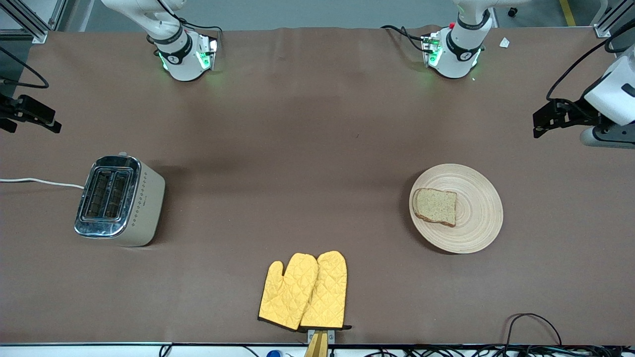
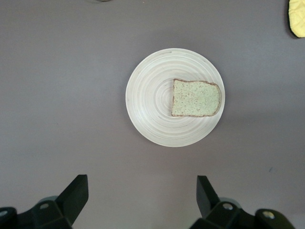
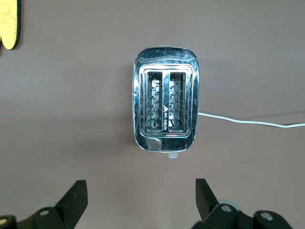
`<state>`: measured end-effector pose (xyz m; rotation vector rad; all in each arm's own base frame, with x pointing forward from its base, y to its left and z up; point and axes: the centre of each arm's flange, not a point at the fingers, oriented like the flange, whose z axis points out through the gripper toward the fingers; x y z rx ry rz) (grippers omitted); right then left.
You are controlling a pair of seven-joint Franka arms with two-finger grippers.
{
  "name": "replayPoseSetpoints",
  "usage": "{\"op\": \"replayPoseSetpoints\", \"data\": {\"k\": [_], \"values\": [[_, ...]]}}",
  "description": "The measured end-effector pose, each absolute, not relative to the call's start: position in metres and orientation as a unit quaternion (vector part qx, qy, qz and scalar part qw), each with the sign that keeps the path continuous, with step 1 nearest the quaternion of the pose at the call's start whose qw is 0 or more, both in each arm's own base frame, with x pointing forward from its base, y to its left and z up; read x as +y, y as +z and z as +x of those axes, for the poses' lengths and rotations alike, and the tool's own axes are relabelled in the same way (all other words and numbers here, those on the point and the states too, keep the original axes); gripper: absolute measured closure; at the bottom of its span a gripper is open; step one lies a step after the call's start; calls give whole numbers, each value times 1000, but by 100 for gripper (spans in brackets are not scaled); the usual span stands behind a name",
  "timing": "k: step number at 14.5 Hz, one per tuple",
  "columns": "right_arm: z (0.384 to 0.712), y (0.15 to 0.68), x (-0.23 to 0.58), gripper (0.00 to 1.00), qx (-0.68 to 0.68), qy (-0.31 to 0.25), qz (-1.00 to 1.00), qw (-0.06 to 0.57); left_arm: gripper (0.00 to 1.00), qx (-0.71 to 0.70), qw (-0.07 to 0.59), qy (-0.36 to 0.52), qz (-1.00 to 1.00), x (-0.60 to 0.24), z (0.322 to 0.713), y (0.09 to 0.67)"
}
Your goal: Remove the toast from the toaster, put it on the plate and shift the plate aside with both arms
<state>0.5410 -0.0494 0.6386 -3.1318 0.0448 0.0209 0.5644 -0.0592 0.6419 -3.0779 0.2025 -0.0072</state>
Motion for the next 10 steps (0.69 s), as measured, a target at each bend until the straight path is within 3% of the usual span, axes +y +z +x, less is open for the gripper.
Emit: {"op": "replayPoseSetpoints", "data": {"k": [10], "values": [[541, 639, -49, 0, 13, 7, -1000, 5, 0, 53, 15, -20, -998, -48, 574, 627]]}}
